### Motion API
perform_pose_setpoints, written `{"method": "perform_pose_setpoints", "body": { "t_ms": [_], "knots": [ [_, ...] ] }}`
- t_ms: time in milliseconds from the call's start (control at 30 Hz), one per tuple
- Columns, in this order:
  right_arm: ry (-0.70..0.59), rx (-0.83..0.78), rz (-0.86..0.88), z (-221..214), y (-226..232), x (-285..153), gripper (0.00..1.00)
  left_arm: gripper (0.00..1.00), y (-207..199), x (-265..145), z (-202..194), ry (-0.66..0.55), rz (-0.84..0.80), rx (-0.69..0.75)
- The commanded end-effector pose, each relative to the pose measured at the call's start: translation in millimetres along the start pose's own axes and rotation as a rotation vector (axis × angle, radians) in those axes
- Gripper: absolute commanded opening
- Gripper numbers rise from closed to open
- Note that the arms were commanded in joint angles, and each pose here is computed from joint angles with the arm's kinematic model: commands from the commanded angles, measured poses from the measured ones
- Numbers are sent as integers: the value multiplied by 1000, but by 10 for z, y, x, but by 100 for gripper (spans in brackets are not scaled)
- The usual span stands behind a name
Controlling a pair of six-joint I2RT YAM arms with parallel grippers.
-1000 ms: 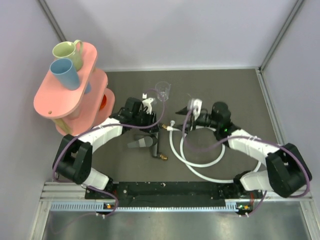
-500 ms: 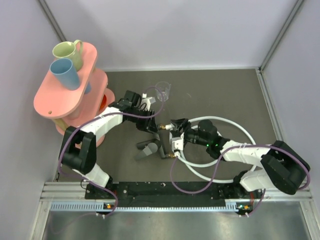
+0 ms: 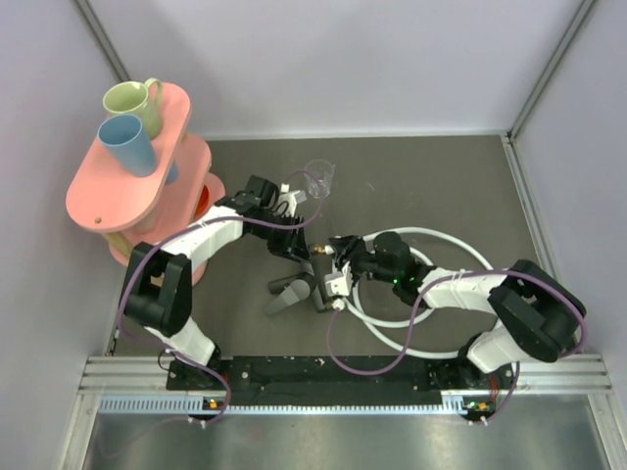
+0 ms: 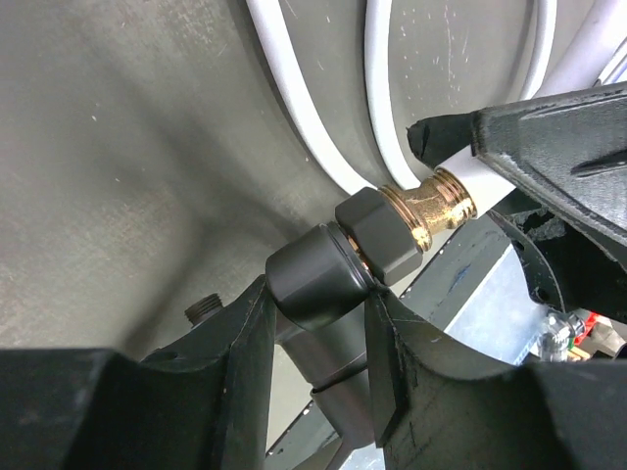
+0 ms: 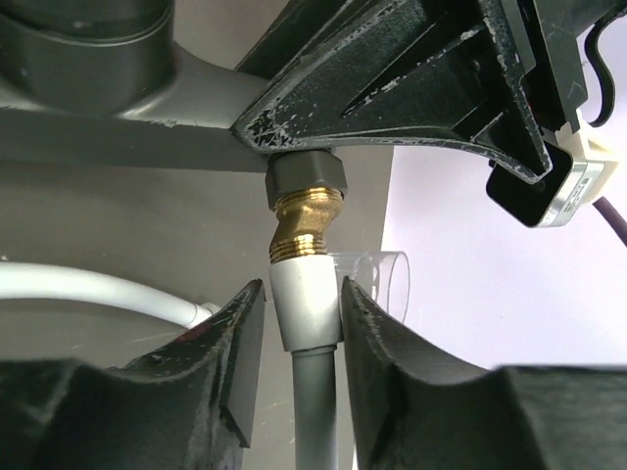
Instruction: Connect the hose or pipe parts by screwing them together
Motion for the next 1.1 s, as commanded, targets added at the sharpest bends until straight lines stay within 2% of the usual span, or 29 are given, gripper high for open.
{"method": "perform_pose_setpoints", "body": {
  "t_ms": [0,33,100,133,200,300,500,533,700,833,933,1067],
  "knots": [
    [-42,-37,-20,78,-164,130,31,0,-276,-122,194,-51,-135,64],
    [-47,-34,-19,83,-191,153,18,0,-281,-127,196,-55,-136,64],
    [-62,-22,-8,94,-193,190,4,0,-291,-132,229,-76,-135,73],
    [-66,12,2,99,-184,201,0,0,-295,-139,257,-89,-126,87],
    [-87,87,46,139,-217,242,0,0,-285,-138,308,-119,-92,119],
    [-84,367,119,184,-223,339,0,0,-270,-150,449,-176,-30,173],
    [-78,815,251,243,-317,574,0,0,-251,31,451,-184,60,270],
    [-67,861,247,209,-336,599,0,0,-230,52,469,-205,75,274],
    [-178,1041,237,130,-346,677,0,0,-66,71,404,-257,205,276],
    [-177,1070,213,30,-340,726,0,0,12,28,399,-304,287,291],
    [-150,1064,175,-42,-332,776,0,0,91,48,400,-282,330,264],
    [-146,1007,118,-111,-271,794,11,0,252,77,429,-235,403,208]
  ]
}}
Point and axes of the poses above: each gripper's point midway between its finger pads, its own x axis out along the fingers, its own y axis along the line the jaws close on, z = x × y, the point moved 6 cm from there along -x, back along the fingers, and after that the axes turned 1 degree about x, right-handed, at the moved point
